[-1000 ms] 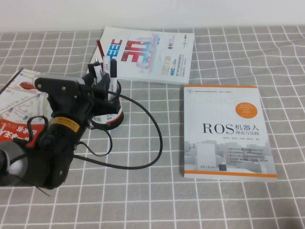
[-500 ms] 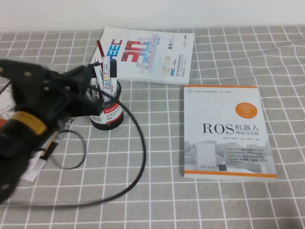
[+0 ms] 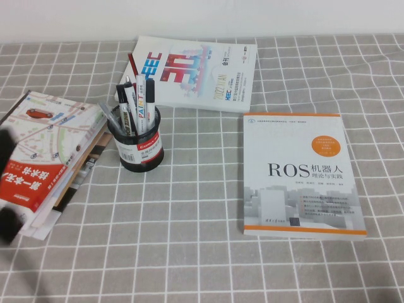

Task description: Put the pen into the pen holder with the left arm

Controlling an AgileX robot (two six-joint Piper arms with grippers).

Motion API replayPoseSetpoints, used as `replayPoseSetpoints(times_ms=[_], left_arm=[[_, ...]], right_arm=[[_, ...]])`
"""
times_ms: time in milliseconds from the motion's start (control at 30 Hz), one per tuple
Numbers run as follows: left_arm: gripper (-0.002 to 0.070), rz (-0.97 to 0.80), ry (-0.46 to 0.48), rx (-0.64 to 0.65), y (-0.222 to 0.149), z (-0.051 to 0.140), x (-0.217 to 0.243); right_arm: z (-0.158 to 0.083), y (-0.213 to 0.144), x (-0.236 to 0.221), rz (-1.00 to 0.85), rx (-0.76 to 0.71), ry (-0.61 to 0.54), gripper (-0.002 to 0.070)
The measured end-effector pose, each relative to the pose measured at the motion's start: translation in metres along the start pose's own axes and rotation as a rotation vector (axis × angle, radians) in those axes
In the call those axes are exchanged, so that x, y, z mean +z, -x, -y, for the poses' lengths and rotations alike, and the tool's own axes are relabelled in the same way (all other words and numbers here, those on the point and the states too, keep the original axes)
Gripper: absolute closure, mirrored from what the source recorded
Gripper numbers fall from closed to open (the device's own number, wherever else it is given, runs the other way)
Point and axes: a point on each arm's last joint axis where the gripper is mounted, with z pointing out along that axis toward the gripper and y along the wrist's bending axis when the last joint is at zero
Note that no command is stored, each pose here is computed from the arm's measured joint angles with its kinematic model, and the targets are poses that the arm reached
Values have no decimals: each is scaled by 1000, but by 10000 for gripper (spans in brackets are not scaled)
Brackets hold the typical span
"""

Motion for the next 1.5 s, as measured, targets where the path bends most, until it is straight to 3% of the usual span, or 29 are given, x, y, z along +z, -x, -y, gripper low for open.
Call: replayPoseSetpoints(times_ms=[200, 500, 1033, 1267, 1500], left_arm=[[675, 59, 3, -53, -34, -4, -41], [675, -13, 21, -74, -74, -7, -51], [675, 23, 7, -99, -73, -6, -52], [675, 42, 2, -7, -72, -6, -55], [675, 123, 123, 99, -71, -9, -73]], right_arm=[[0, 0, 0, 0, 0, 0, 691], [0, 0, 0, 0, 0, 0, 692], [0, 0, 0, 0, 0, 0, 691], [0, 0, 0, 0, 0, 0, 691], [0, 0, 0, 0, 0, 0, 691]])
